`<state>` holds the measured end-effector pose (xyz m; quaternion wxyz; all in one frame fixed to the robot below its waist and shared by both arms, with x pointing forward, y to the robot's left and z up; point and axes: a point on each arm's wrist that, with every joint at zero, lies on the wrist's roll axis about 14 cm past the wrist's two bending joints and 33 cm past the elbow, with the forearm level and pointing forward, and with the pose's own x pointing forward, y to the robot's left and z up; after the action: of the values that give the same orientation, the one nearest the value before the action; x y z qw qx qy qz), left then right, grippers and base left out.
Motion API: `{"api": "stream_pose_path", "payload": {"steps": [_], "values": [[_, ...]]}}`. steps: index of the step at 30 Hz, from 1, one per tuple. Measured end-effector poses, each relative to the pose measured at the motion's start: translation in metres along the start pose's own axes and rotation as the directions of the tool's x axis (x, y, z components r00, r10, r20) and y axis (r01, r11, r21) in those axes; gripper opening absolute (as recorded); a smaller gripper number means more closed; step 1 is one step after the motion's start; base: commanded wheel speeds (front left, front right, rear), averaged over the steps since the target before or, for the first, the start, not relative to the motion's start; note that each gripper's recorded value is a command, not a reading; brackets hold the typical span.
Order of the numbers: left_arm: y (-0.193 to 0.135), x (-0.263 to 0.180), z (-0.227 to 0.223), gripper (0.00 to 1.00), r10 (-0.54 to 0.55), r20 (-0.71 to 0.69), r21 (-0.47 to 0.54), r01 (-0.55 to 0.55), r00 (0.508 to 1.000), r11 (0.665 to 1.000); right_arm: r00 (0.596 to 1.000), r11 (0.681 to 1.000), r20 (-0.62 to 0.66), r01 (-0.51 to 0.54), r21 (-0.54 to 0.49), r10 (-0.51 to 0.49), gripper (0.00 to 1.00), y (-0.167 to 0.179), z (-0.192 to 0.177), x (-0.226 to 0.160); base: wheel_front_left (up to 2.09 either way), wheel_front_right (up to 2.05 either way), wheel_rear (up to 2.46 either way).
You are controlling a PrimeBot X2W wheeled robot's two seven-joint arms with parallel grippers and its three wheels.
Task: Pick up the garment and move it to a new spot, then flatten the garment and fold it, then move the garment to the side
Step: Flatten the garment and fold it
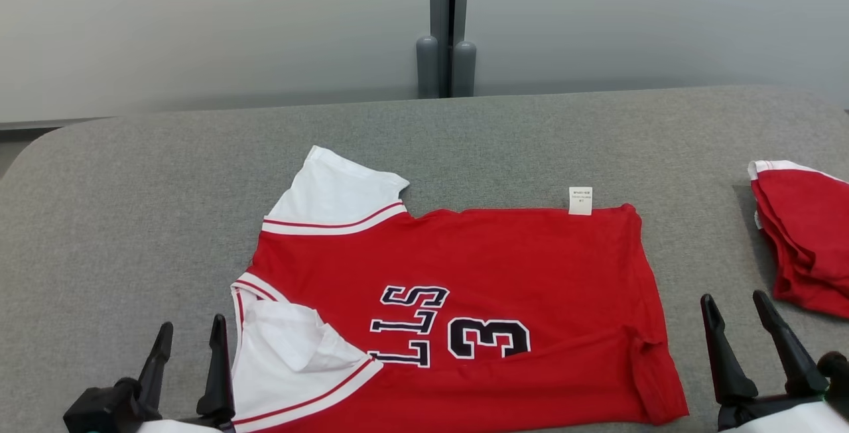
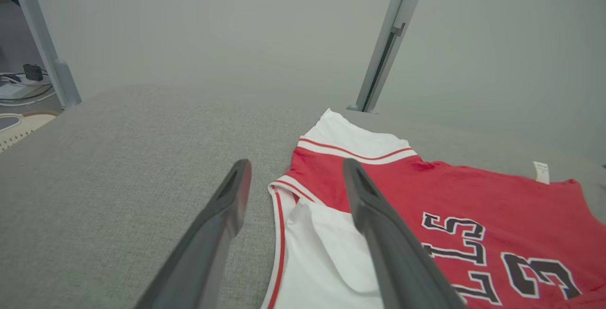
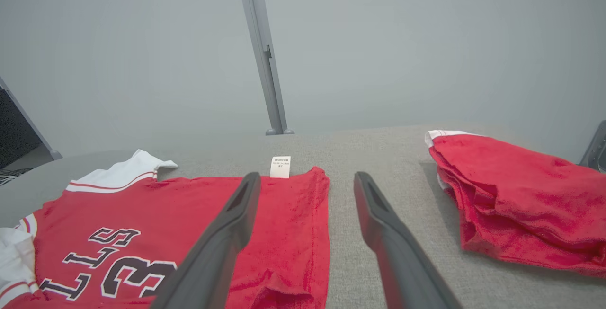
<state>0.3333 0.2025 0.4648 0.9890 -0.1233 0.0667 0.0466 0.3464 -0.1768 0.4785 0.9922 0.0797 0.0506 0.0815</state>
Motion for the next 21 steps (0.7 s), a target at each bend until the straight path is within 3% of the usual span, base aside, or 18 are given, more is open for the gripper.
{"api": "stream_pose_path", "payload": {"steps": [6, 21], "values": [[-0.017, 0.002, 0.037, 1.0, -0.046, 0.1, 0.04, 0.042, 0.994, 0.998, 0.996, 0.999, 0.087, -0.002, -0.042, 0.006, 1.0, 0.004, 0.036, 0.0, 0.0, 0.0, 0.0], [-0.02, 0.003, 0.03, 1.0, -0.041, 0.056, 0.029, 0.039, 0.998, 0.999, 0.997, 1.0, 0.069, -0.015, -0.021, 0.017, 1.0, 0.014, 0.033, 0.007, 0.0, 0.0, 0.0]]}}
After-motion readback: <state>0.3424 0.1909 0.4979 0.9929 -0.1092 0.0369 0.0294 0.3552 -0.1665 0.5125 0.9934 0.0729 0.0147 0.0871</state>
